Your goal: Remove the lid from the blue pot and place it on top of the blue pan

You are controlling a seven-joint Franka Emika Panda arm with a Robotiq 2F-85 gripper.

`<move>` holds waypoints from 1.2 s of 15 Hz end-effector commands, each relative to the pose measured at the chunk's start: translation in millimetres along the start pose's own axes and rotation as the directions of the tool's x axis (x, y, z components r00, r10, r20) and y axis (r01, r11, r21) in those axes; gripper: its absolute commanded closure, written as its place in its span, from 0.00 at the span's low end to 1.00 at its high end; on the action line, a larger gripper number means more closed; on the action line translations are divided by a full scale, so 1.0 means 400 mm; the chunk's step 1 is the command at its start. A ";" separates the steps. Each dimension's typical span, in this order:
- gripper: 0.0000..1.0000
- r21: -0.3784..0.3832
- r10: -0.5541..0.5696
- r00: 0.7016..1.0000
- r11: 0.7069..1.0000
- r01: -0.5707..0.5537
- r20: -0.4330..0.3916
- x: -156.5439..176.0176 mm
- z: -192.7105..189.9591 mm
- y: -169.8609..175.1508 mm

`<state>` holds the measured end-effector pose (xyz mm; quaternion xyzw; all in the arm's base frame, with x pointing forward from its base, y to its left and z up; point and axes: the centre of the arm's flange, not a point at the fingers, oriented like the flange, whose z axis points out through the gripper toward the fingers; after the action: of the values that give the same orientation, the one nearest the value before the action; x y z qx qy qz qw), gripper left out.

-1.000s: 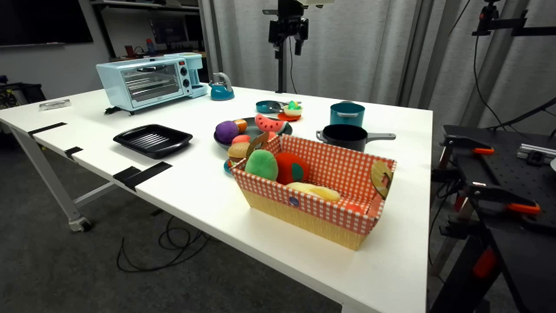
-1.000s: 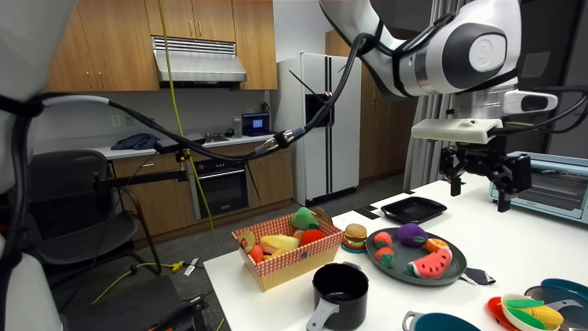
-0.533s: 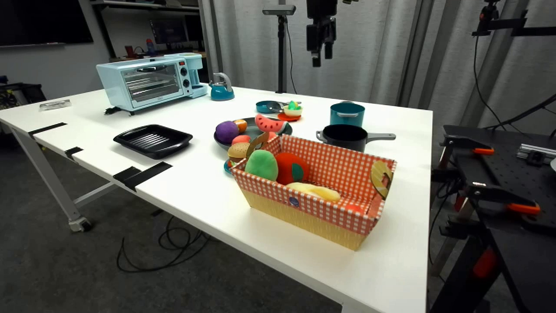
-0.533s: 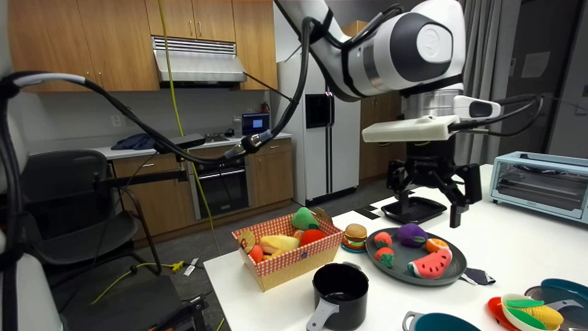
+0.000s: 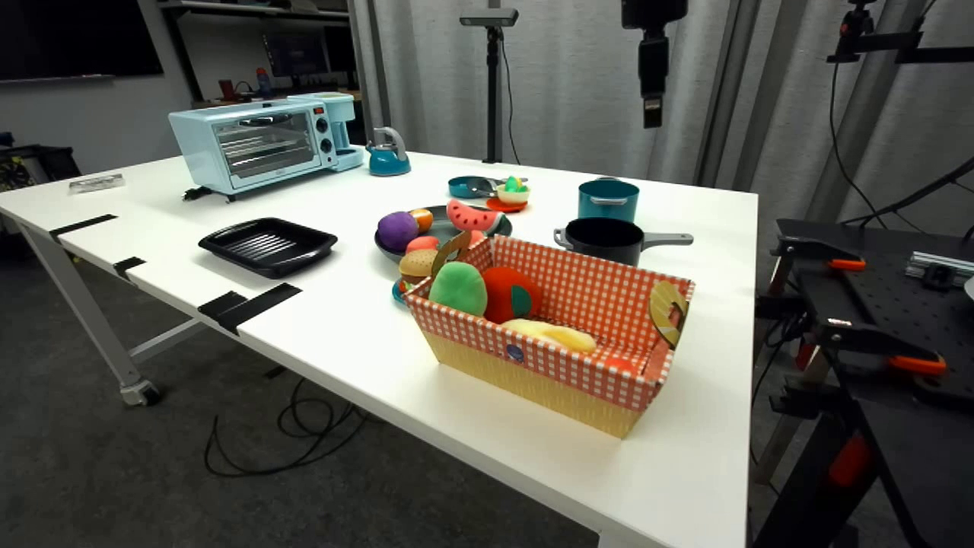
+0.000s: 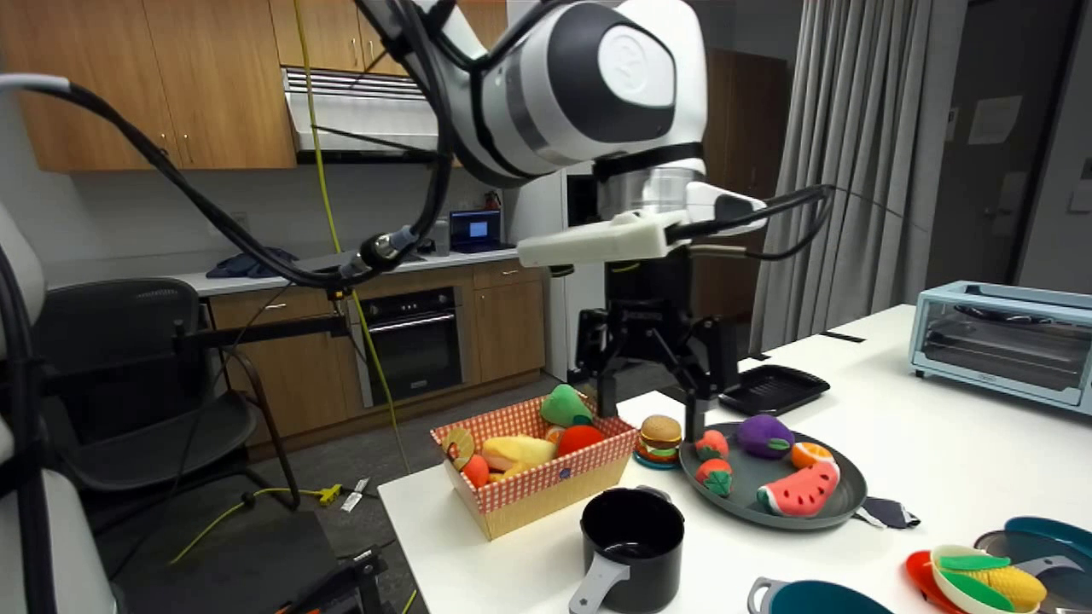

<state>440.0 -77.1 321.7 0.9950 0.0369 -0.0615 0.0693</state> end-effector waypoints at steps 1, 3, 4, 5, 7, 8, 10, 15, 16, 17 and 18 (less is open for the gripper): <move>0.00 0.068 -0.029 0.996 0.997 0.035 -0.084 -0.170 -0.068 -0.123; 0.00 0.108 -0.015 0.993 0.994 0.028 -0.116 -0.178 -0.083 -0.174; 0.00 0.126 -0.011 0.991 0.992 0.027 -0.130 -0.176 -0.094 -0.197; 0.00 0.135 -0.008 0.988 0.990 0.029 -0.152 -0.172 -0.103 -0.216; 0.00 0.134 -0.007 0.980 0.990 0.034 -0.199 -0.153 -0.124 -0.241; 0.00 0.129 -0.011 0.977 0.991 0.039 -0.214 -0.145 -0.132 -0.249; 0.00 0.114 -0.016 0.972 0.993 0.044 -0.236 -0.130 -0.138 -0.253; 0.00 0.107 -0.034 0.977 0.993 0.058 -0.213 -0.113 -0.130 -0.245; 0.00 0.107 -0.034 0.976 0.993 0.058 -0.213 -0.113 -0.130 -0.245; 0.00 0.107 -0.034 0.976 0.993 0.058 -0.213 -0.113 -0.130 -0.245; 0.00 0.107 -0.034 0.976 0.993 0.058 -0.213 -0.113 -0.130 -0.245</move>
<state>393.2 24.1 365.5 0.9971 0.0636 0.0407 0.0074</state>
